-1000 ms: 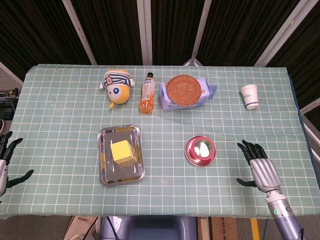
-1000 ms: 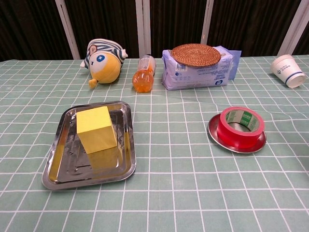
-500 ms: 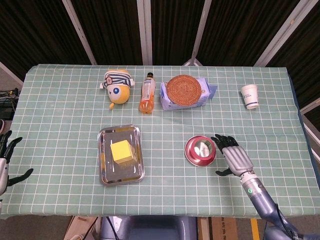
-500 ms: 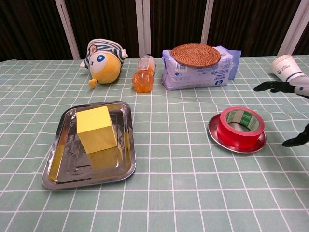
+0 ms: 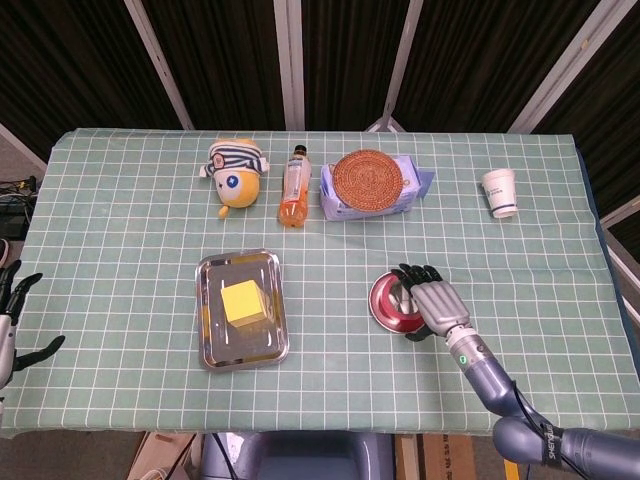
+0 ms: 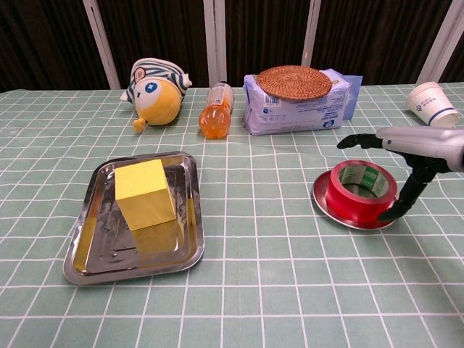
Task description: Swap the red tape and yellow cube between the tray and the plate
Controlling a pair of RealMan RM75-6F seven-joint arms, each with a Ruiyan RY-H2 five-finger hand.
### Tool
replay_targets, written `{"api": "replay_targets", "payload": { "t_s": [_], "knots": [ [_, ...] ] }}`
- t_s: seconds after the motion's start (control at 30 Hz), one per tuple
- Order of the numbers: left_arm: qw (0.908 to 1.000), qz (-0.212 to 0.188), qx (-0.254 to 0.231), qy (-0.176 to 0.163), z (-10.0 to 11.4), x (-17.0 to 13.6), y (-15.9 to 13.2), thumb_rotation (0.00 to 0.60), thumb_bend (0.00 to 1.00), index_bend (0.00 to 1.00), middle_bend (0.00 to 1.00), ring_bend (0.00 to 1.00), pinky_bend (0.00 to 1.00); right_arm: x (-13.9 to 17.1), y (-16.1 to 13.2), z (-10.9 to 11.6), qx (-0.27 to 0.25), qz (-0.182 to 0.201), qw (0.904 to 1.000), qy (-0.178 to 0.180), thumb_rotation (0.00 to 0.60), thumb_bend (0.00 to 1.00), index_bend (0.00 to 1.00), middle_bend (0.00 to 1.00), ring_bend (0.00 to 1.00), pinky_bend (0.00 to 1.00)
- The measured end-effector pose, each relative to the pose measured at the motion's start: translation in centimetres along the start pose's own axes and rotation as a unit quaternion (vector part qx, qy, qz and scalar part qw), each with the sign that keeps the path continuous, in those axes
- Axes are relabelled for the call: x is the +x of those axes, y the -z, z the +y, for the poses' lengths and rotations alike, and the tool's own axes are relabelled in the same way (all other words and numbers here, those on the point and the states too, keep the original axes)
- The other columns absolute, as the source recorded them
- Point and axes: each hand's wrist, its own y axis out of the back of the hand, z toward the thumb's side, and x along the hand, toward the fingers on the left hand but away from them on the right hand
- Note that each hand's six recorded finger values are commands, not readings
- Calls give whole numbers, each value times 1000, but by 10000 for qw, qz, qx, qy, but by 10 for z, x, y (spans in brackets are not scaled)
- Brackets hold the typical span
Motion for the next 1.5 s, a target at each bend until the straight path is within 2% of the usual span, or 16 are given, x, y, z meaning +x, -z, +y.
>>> {"api": "replay_targets", "payload": {
  "t_s": [0.23, 0.43, 0.7, 0.93, 1.17, 1.3, 1.5],
  "knots": [
    [10000, 22, 39, 21, -2, 1, 0, 600, 176, 171, 7, 0, 99, -16, -1, -4, 104, -86, 9999, -47, 600, 45, 2, 0, 3, 0],
    [10000, 49, 39, 9, -2, 1, 0, 600, 176, 171, 7, 0, 100, -20, 0, -6, 175, -112, 9997, -98, 600, 46, 21, 32, 67, 0],
    [10000, 46, 37, 52, -3, 1, 0, 600, 176, 171, 7, 0, 102, -19, 2, -4, 230, -178, 9996, -23, 600, 45, 178, 155, 227, 53],
    [10000, 51, 37, 63, -3, 1, 0, 600, 176, 171, 7, 0, 103, -23, 4, -6, 438, -239, 9987, 100, 600, 42, 243, 197, 275, 75],
    [9999, 43, 41, 109, -5, 1, -1, 600, 176, 171, 6, 0, 107, -24, 2, -7, 515, -197, 9983, 165, 600, 86, 386, 313, 375, 136],
    [9999, 23, 22, 128, -5, 1, -2, 600, 176, 171, 6, 0, 107, -25, 0, -3, 564, -158, 9979, 290, 600, 103, 406, 328, 384, 139],
    [9999, 36, 26, 127, -6, 2, -1, 600, 177, 171, 6, 0, 106, -27, -11, 18, 514, -32, 9972, 545, 600, 103, 411, 330, 384, 139]
  ]
}}
